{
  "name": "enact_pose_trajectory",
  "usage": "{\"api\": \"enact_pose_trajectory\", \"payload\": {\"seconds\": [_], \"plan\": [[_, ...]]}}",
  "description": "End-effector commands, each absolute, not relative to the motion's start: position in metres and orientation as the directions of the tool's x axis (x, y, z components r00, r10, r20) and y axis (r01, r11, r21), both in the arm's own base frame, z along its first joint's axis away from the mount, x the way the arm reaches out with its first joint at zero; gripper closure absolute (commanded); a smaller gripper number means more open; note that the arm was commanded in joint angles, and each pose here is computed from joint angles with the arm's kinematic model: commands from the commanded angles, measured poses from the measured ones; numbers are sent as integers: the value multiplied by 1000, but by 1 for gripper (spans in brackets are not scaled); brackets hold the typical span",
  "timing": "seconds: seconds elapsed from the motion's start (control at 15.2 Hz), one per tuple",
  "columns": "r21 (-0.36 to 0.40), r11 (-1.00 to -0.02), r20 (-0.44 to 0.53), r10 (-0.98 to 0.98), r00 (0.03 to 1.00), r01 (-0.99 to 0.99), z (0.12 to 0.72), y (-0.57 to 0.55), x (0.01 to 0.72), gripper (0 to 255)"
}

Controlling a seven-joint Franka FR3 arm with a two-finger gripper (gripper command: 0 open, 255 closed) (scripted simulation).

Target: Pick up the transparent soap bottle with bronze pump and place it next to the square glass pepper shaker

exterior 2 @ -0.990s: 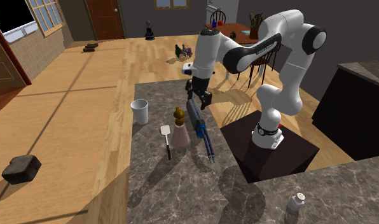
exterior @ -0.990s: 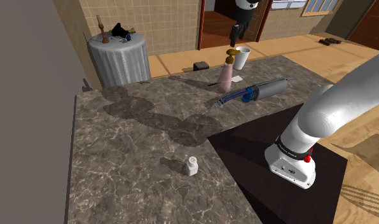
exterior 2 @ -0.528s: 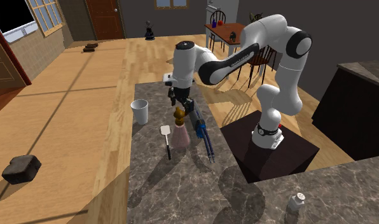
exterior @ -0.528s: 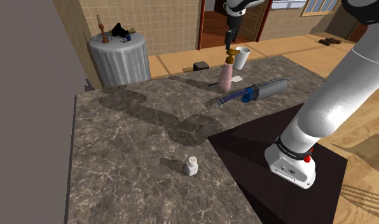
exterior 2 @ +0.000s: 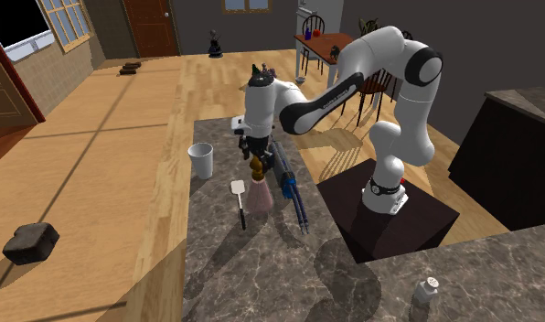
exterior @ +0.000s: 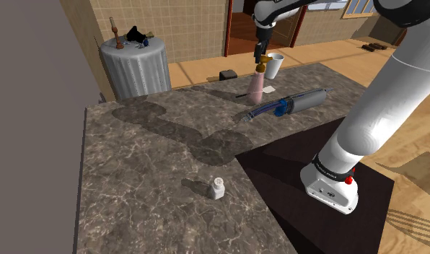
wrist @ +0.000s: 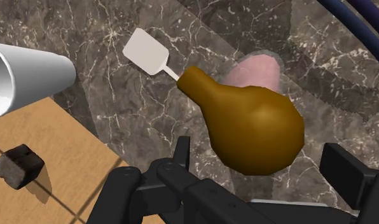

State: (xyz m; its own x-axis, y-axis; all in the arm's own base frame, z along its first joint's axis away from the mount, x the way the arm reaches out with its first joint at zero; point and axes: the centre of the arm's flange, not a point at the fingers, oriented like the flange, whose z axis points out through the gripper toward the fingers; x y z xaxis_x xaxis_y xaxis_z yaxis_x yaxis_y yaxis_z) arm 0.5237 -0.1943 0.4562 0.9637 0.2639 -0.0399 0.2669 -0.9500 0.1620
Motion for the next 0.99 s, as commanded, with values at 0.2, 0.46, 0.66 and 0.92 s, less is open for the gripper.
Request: {"api": "enact_pose_trajectory", "payload": {"seconds": [0.2, 0.46, 0.66, 0.92], "plan": [[162, -950, -39, 264, 964, 267, 450, -196, 524, 0], [162, -950, -39, 264, 964, 267, 450, -196, 524, 0], [162, -950, -39, 264, 964, 267, 450, -196, 524, 255], [162, -950, -39, 264, 964, 267, 450, -196, 524, 255]]}}
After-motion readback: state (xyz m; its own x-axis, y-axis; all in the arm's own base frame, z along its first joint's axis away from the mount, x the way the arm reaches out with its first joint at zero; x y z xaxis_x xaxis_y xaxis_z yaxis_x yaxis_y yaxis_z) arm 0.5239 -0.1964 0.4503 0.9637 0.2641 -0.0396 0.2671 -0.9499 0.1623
